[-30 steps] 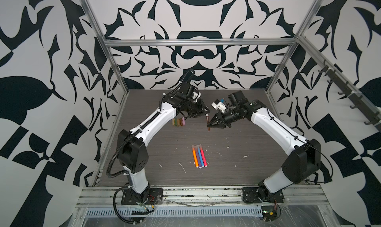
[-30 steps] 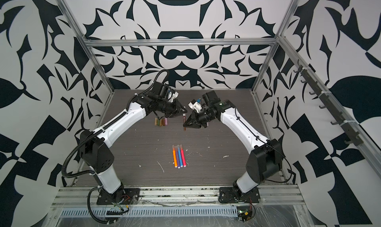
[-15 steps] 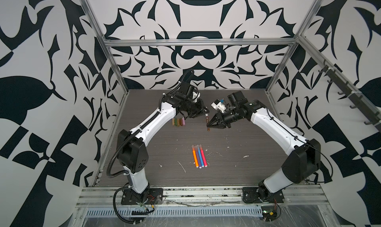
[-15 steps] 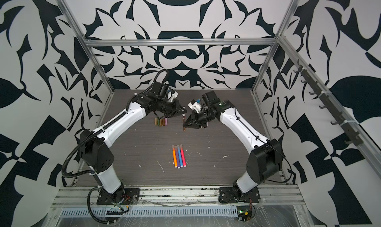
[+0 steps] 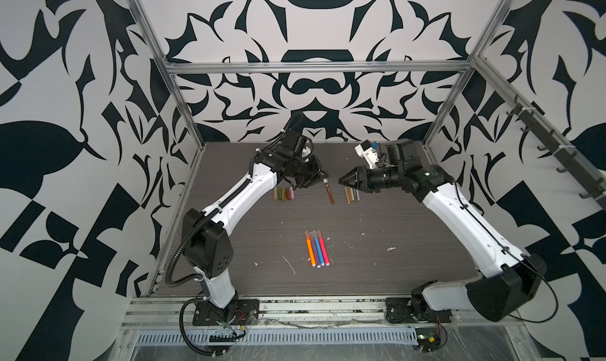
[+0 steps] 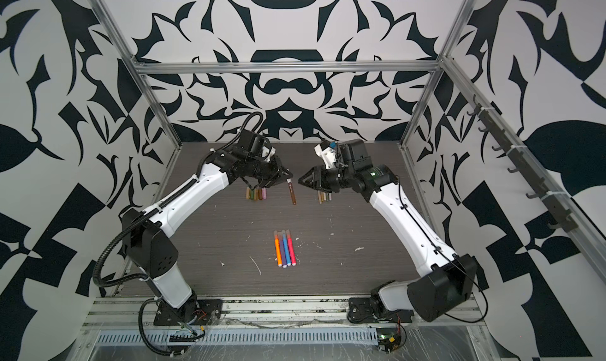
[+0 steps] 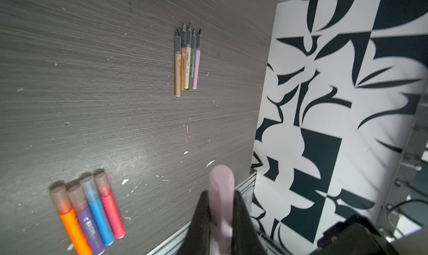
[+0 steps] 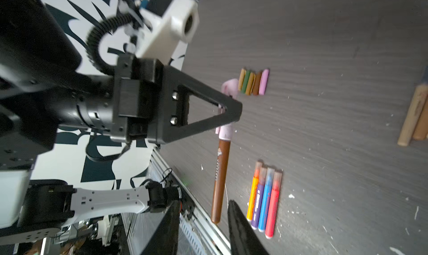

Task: Open the pen caps
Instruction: 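Grasp the pink cap with the left gripper while the right holds the pen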

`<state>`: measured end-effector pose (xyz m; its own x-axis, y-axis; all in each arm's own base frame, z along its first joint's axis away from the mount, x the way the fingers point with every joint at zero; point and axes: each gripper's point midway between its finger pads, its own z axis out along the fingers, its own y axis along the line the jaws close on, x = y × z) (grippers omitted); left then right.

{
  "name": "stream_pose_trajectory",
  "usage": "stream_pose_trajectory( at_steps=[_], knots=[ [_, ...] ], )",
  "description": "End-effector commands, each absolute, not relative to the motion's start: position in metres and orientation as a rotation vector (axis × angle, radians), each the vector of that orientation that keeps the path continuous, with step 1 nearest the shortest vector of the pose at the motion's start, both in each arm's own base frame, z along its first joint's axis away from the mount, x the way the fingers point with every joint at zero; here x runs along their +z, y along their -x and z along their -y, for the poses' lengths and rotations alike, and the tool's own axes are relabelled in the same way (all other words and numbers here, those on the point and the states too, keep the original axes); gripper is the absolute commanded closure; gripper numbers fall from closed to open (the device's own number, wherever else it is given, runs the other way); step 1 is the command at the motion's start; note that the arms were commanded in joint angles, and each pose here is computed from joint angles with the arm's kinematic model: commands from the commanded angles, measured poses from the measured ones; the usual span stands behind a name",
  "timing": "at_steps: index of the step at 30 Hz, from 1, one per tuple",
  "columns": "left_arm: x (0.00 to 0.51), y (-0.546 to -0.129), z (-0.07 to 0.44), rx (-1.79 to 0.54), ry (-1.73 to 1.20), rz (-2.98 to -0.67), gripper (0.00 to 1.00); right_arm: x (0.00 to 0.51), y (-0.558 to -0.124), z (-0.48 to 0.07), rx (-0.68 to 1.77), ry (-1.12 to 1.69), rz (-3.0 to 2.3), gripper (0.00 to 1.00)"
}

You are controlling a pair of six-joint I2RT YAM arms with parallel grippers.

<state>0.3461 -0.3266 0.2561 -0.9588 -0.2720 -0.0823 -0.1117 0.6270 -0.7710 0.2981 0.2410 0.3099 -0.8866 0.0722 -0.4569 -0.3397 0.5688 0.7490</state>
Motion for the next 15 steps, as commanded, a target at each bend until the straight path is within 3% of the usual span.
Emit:
stream_pose_trajectory(
  at_steps=[1, 15],
  knots=[
    [0.272, -0.346, 0.313, -1.259, 0.563, -2.61, 1.0, 0.301, -0.314, -0.244, 1.262, 0.139, -2.344, 0.65],
    [0.279, -0.348, 0.316, -1.319, 0.656, -2.581, 1.0, 0.299, -0.31, -0.269, 1.452, 0.171, -2.346, 0.66]
  ],
)
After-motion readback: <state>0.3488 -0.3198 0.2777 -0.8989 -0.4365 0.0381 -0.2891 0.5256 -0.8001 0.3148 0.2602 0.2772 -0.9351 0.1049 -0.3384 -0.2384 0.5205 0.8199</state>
